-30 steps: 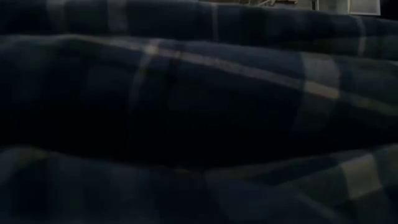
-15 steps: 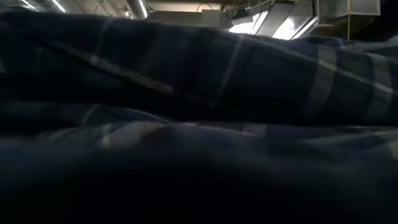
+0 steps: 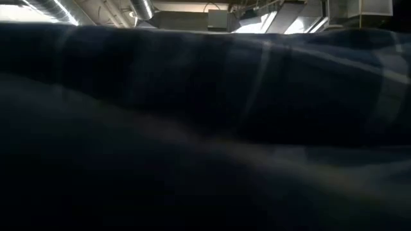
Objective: Fold Laundry from Bin
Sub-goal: Fold the blue shirt
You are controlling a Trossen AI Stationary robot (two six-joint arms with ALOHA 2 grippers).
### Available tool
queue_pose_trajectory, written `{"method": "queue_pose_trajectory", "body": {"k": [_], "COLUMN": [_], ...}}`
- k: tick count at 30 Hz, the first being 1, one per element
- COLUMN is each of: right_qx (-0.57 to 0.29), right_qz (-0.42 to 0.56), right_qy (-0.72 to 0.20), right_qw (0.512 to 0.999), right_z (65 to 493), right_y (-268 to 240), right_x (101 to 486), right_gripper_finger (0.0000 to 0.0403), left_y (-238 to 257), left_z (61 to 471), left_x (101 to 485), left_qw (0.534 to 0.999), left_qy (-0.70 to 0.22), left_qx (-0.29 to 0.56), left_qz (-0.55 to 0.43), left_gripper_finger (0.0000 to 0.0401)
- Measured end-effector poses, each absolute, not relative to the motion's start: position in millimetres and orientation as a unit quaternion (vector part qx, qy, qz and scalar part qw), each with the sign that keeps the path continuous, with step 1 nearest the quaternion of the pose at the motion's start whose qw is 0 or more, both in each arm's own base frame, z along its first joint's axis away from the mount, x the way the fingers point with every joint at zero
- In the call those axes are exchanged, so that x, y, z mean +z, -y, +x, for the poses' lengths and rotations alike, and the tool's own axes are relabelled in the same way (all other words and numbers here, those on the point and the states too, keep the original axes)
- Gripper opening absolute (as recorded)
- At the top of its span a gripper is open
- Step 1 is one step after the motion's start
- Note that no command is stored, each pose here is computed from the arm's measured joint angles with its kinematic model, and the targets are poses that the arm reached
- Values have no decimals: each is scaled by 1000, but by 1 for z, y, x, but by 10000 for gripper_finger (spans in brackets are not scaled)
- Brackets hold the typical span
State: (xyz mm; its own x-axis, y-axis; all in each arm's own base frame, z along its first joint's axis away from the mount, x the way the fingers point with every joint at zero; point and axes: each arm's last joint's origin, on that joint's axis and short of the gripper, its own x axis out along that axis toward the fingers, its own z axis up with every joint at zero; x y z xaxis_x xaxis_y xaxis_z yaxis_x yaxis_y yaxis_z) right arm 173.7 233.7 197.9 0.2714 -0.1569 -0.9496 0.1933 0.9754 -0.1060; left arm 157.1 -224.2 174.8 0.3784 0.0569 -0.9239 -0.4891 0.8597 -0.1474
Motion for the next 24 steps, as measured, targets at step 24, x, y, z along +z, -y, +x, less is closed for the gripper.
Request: {"method": "queue_pose_trajectory", "body": {"k": [24], "right_qx": [-5], "right_qz": [-29], "right_qy": [-333], "right_qw": [942], "right_z": [212], "right_y": [-270], "right_x": [235], "right_gripper_finger": [170], "left_y": [259], "left_z": [219], "left_x": [207], "left_qw": [946], "left_qy": [-220], "left_qx": [82], "left_qz": [-222], "left_gripper_finger": [9]}}
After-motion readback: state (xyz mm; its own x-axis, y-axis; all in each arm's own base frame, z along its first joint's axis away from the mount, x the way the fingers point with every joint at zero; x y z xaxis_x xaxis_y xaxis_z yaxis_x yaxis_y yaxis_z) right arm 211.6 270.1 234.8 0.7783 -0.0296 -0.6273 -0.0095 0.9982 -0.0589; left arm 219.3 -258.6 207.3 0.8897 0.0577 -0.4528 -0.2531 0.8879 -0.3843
